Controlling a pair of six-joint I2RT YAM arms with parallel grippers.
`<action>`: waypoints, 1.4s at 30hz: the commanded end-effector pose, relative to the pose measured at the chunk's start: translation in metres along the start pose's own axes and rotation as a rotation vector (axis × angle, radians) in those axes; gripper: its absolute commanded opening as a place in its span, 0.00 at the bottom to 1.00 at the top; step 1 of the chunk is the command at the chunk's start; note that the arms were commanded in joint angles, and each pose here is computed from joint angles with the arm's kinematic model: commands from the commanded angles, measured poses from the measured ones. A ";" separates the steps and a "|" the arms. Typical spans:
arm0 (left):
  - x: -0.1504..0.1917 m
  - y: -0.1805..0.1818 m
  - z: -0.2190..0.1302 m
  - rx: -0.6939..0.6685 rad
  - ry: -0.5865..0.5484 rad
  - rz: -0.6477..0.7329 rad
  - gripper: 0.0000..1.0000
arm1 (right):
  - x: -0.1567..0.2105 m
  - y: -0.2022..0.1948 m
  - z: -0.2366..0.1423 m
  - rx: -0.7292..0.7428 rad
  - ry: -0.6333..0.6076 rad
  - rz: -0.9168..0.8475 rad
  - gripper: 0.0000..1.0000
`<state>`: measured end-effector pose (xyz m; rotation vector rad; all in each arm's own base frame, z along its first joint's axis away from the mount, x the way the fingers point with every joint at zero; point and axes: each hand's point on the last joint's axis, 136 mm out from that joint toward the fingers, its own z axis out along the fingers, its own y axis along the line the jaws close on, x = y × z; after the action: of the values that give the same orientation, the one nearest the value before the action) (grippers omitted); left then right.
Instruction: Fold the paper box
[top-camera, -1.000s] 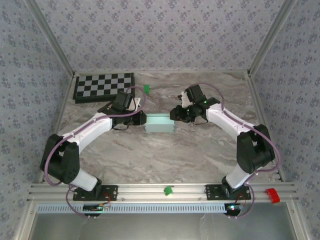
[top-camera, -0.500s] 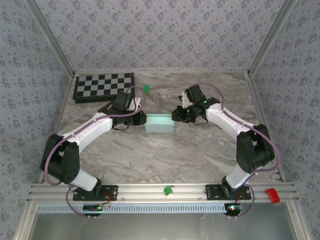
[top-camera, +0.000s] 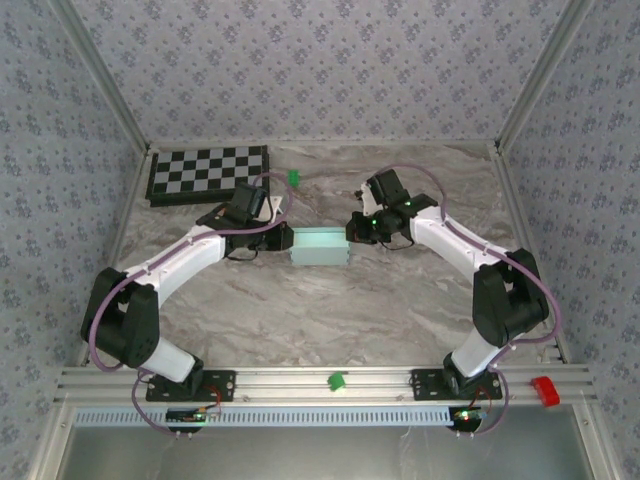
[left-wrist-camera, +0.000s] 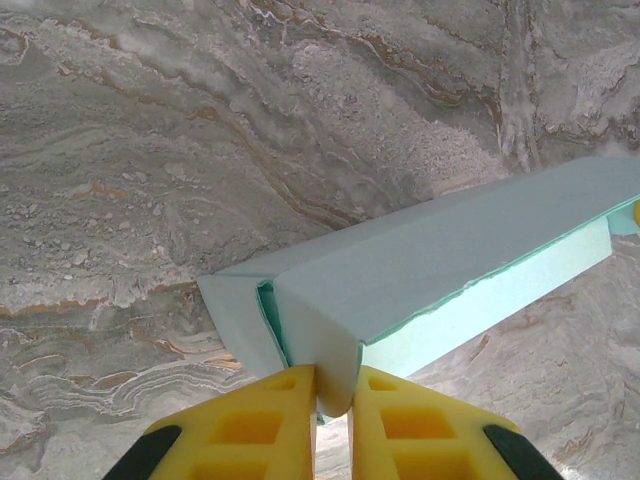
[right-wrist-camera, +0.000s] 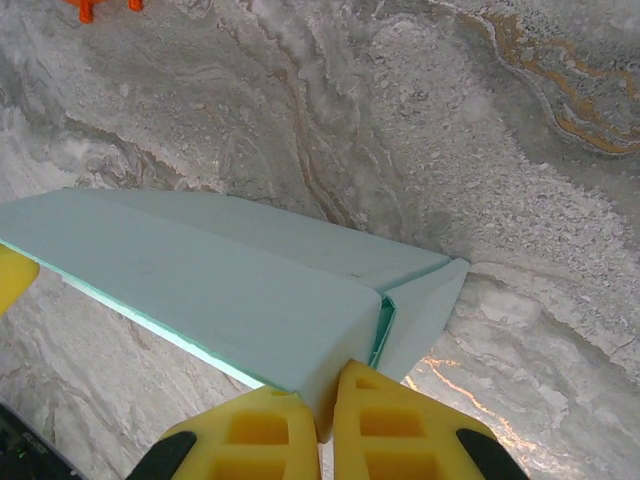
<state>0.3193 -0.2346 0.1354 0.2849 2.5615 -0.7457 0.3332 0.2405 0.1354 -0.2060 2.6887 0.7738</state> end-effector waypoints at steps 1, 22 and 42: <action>0.016 0.002 0.006 -0.010 0.053 -0.003 0.16 | 0.016 -0.004 0.010 0.033 0.065 -0.005 0.09; 0.033 0.011 0.009 -0.065 0.067 0.009 0.16 | 0.045 -0.016 0.018 0.111 0.113 -0.053 0.09; 0.006 0.001 -0.020 -0.069 -0.066 0.049 0.29 | 0.040 -0.012 0.012 0.131 0.108 -0.099 0.10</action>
<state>0.3066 -0.2258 0.1401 0.2903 2.5243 -0.6643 0.3232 0.2452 0.1261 -0.3258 2.6712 0.6359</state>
